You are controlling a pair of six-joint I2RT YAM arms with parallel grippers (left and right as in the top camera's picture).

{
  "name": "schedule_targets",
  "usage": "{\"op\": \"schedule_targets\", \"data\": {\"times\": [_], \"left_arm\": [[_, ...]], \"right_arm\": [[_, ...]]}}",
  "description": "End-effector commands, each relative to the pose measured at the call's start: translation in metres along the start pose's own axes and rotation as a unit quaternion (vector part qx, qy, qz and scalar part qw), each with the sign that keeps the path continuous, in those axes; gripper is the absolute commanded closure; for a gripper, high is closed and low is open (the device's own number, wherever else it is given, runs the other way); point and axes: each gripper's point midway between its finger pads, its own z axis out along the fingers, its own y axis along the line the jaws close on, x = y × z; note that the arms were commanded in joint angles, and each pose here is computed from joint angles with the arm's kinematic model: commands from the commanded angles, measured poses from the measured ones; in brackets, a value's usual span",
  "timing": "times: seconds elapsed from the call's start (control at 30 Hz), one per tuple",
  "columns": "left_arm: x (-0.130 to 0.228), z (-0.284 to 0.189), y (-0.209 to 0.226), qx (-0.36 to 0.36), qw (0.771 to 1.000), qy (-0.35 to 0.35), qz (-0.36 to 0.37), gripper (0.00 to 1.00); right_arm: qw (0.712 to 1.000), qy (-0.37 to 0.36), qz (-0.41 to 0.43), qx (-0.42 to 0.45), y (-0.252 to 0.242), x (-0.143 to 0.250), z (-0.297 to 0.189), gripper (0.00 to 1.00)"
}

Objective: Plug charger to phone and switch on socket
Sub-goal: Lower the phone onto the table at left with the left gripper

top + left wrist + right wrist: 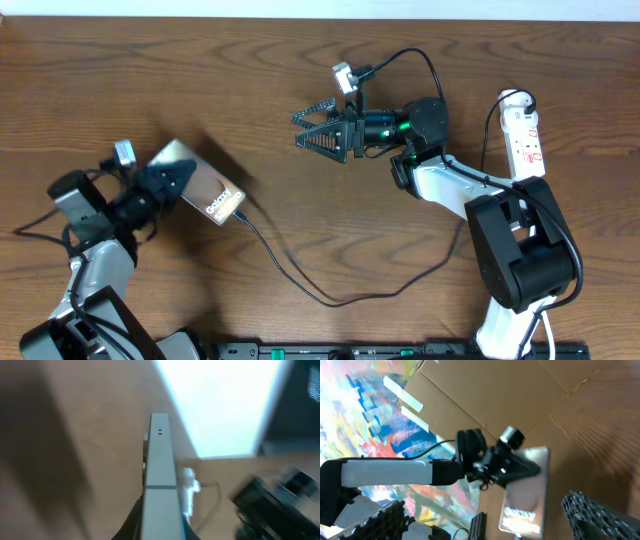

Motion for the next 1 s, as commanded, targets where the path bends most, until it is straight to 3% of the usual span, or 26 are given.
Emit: {"op": "schedule_targets", "data": {"times": [0.0,0.37,0.63,0.77,0.97], "left_arm": [[-0.012,-0.007,0.044,-0.116,0.992,-0.055,-0.023,0.93],[-0.008,-0.029,0.097,-0.259,0.958,-0.094,-0.078,0.92],[-0.005,-0.031,0.101,-0.270,0.955,-0.093,-0.086,0.93],[0.000,-0.043,0.120,-0.324,0.933,-0.107,-0.118,0.93],[0.005,-0.045,0.122,-0.330,0.930,-0.101,-0.126,0.92]], "right_arm": [[1.000,0.003,-0.007,-0.006,0.007,-0.005,0.001,0.01],[1.000,0.006,-0.007,-0.007,0.007,-0.004,0.001,0.01],[1.000,0.008,-0.001,-0.006,0.006,-0.003,0.001,0.01],[1.000,0.008,-0.001,-0.006,0.006,-0.003,0.001,0.01],[1.000,0.008,-0.001,-0.006,0.006,-0.002,0.001,0.01]]}}
